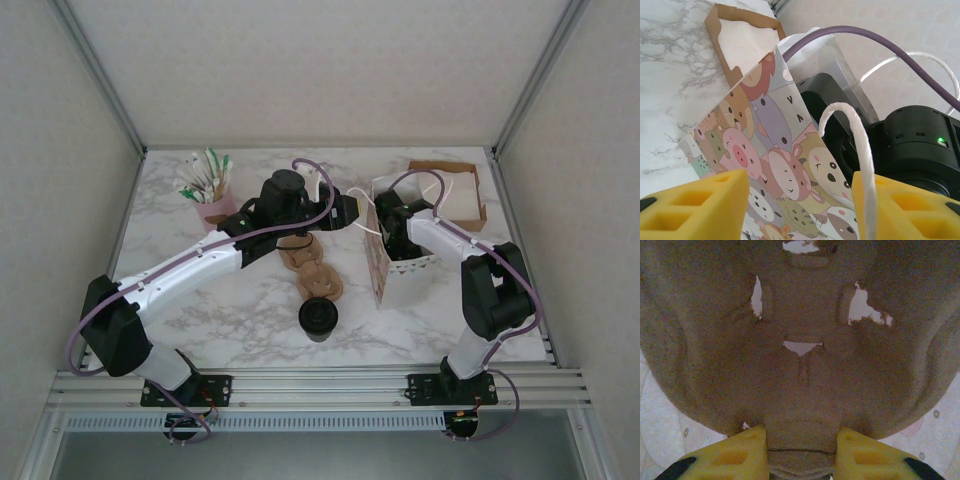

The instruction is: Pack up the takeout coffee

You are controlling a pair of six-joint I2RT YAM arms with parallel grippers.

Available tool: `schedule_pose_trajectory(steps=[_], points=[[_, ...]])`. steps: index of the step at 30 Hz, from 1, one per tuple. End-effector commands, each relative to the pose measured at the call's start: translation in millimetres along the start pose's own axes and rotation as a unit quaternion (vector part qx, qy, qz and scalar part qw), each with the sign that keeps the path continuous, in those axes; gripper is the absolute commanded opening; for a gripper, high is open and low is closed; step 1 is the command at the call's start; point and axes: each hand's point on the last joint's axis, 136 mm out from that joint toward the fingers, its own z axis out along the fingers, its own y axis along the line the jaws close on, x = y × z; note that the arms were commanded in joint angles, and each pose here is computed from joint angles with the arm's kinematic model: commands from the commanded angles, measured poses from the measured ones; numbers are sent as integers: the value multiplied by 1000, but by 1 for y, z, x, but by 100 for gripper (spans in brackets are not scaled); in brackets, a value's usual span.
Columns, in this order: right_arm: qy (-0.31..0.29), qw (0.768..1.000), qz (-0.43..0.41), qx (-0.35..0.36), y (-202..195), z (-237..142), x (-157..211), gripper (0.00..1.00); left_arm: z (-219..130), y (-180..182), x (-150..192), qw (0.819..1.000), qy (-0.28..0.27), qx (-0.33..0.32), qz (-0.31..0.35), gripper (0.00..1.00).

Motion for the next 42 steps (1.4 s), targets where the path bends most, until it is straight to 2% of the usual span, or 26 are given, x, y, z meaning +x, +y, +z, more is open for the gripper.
schedule_pose_trajectory(steps=[1,8,11,24,35,38,42], points=[[7,1000,13,5,-3,5,6,31,-6,-15,-14,1000,-22,12,11,60],[-6,1000,17,11,-7,-14,7,39,-4,-16,-17,999,-27,14,10,64],[-14,1000,20,11,-8,-23,6,44,-5,-14,-17,1000,-28,10,10,65],[-39,999,23,17,-14,-52,4,56,-4,-12,-15,1000,-27,8,11,64],[-88,995,37,16,-20,-93,0,67,-6,-16,-20,999,-31,7,24,64],[-103,994,39,11,-20,-105,-1,70,-7,-17,-21,999,-32,7,27,65],[-127,991,42,8,-22,-123,-3,76,-9,-18,-23,999,-34,6,32,71]])
